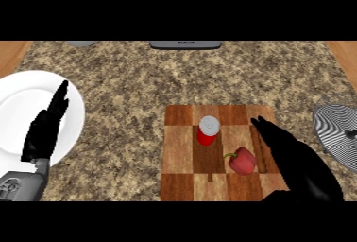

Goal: Pick the bell pepper from the cutting board and place it in the tiered basket

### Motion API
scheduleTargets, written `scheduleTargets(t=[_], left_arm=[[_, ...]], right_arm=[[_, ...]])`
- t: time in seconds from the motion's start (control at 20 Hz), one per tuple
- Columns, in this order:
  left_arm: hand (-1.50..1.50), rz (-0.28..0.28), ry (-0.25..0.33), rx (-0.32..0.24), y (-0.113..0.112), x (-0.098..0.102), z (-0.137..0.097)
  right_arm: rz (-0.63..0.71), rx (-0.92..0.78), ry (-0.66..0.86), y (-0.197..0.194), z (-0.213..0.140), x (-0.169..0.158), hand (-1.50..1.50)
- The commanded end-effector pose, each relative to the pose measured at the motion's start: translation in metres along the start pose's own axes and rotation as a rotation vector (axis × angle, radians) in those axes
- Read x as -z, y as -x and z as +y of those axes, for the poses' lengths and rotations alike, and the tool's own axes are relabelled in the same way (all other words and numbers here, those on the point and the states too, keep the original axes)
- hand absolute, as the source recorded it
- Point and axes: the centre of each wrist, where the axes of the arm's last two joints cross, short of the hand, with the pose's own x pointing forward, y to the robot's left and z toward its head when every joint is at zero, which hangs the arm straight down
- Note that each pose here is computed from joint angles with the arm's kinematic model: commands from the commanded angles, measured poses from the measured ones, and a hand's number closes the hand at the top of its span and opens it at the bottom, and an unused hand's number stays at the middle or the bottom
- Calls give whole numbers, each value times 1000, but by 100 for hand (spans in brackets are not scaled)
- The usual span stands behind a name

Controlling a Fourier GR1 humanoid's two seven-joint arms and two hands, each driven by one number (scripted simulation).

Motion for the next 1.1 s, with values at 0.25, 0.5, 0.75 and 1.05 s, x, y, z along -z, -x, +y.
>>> scheduleTargets(t=[0.25,0.5,0.75,1.05], left_arm=[[0,7,-3,-8,7,4,14],[0,10,6,-13,-5,7,14],[0,0,21,-9,-13,-8,-1],[0,-4,7,-17,10,-4,0]], right_arm=[[11,-94,44,-5,37,0,-150],[48,-96,19,-15,31,-7,-150],[78,-63,5,-10,44,36,-150],[71,-63,-5,11,61,23,-150]])
